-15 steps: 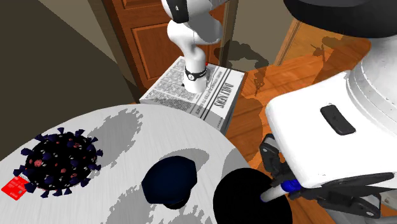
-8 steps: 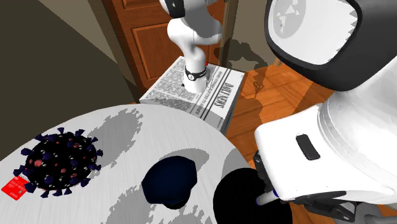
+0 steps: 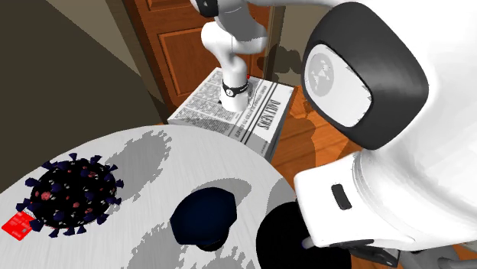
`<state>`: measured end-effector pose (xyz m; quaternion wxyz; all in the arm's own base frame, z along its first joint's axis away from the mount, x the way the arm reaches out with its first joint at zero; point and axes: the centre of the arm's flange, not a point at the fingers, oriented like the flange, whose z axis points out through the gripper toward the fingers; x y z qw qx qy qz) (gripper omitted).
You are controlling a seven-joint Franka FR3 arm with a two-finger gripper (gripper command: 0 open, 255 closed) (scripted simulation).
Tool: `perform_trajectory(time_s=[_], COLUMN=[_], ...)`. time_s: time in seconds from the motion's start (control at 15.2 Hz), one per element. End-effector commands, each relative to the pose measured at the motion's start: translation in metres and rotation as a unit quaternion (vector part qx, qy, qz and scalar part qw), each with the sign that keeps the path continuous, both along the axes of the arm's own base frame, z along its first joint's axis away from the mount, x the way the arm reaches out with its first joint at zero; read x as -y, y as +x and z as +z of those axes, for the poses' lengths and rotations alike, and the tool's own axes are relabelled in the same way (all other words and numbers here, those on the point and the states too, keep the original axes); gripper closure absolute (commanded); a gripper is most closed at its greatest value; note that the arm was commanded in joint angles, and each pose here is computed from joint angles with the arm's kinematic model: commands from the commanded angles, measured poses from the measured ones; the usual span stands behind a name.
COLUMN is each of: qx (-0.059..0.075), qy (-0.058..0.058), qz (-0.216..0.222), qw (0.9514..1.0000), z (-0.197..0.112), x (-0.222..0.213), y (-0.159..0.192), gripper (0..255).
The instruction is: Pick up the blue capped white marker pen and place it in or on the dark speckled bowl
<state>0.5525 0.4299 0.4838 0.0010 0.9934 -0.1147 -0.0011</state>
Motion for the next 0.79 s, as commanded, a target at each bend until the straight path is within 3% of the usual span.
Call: perform_trajectory(time_s=[0.0, 0.59, 0.66, 0.73], qx=[0.0, 0.0, 0.0, 0.0], qy=[0.0, 0.0, 0.0, 0.0], qz=[0.0, 0.0, 0.0, 0.0], qw=[1.0, 1.0, 1.0, 1.0], z=[-0.0113, -0.0164, -0.0164, -0.0165], x=[0.0, 0.0, 0.0, 0.0], y=[0.0014, 0.0014, 0.0014, 0.0014], gripper=[255, 255, 0, 0])
